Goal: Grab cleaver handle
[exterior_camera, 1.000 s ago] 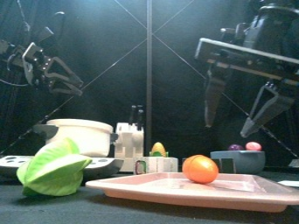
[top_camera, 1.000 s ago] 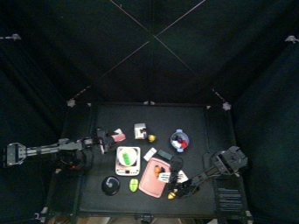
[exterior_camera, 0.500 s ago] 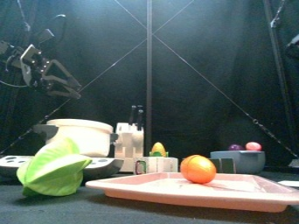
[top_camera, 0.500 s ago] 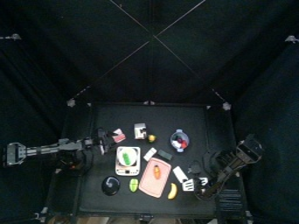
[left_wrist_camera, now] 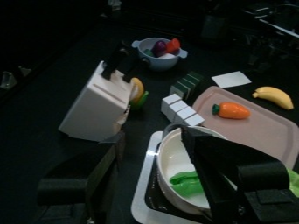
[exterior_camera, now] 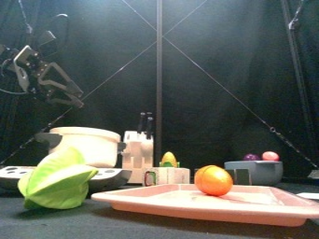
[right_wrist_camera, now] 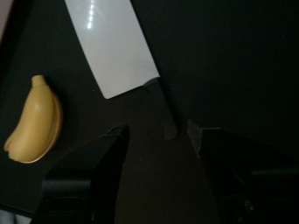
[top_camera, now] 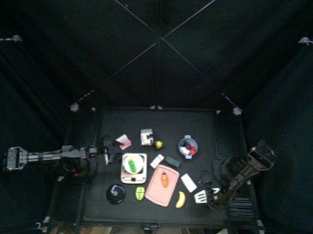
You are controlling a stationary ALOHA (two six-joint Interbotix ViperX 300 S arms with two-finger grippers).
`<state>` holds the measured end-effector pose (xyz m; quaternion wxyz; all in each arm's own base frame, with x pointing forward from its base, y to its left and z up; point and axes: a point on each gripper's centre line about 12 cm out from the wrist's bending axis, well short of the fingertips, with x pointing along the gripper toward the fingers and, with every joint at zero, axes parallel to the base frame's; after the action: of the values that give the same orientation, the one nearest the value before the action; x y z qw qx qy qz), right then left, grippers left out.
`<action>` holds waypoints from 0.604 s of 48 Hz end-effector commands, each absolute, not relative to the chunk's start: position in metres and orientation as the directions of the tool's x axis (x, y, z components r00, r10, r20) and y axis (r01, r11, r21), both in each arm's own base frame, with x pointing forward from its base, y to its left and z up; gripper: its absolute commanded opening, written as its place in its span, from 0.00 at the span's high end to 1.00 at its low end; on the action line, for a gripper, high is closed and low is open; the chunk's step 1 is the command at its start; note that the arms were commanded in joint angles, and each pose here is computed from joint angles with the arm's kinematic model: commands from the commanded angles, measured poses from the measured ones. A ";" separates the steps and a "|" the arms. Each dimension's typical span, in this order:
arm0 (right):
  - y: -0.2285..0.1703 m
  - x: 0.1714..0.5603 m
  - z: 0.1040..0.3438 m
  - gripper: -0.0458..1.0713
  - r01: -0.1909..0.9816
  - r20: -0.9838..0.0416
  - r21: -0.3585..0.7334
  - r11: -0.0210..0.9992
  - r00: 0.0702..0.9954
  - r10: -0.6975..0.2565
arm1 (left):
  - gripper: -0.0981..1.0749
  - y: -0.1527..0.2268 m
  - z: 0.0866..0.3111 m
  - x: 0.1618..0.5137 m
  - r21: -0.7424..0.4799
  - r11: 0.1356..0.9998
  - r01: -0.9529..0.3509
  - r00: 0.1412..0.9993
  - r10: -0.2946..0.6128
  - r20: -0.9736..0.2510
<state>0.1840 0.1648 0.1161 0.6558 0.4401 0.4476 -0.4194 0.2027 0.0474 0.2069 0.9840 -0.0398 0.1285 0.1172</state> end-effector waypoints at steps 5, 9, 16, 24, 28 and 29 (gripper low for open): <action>0.163 0.180 0.110 0.16 0.942 -0.957 0.191 0.275 0.241 -0.162 | 0.15 0.038 0.212 0.207 -0.036 0.981 -0.189 0.953 0.175 -0.247; 0.161 0.180 0.105 0.17 0.944 -0.958 0.181 0.276 0.233 -0.170 | 0.15 0.036 0.212 0.207 -0.025 0.984 -0.176 0.954 0.165 -0.249; 0.161 0.180 0.099 0.21 0.946 -0.959 0.166 0.280 0.221 -0.178 | 0.15 0.036 0.212 0.207 -0.023 0.984 -0.176 0.955 0.165 -0.247; 0.164 0.181 0.096 0.34 0.946 -0.959 0.161 0.282 0.217 -0.180 | 0.15 0.036 0.212 0.207 -0.023 0.984 -0.176 0.955 0.165 -0.247; 0.163 0.181 0.095 0.41 0.947 -0.959 0.158 0.281 0.215 -0.182 | 0.15 0.036 0.212 0.208 -0.024 0.984 -0.177 0.955 0.165 -0.246; 0.163 0.181 0.094 0.43 0.946 -0.959 0.158 0.282 0.215 -0.184 | 0.15 0.036 0.212 0.208 -0.023 0.984 -0.174 0.955 0.164 -0.246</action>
<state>0.1786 0.1612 0.0945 0.6588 0.4118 0.4562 -0.4339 0.2049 0.0363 0.2068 0.9872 -0.0238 0.1315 0.0873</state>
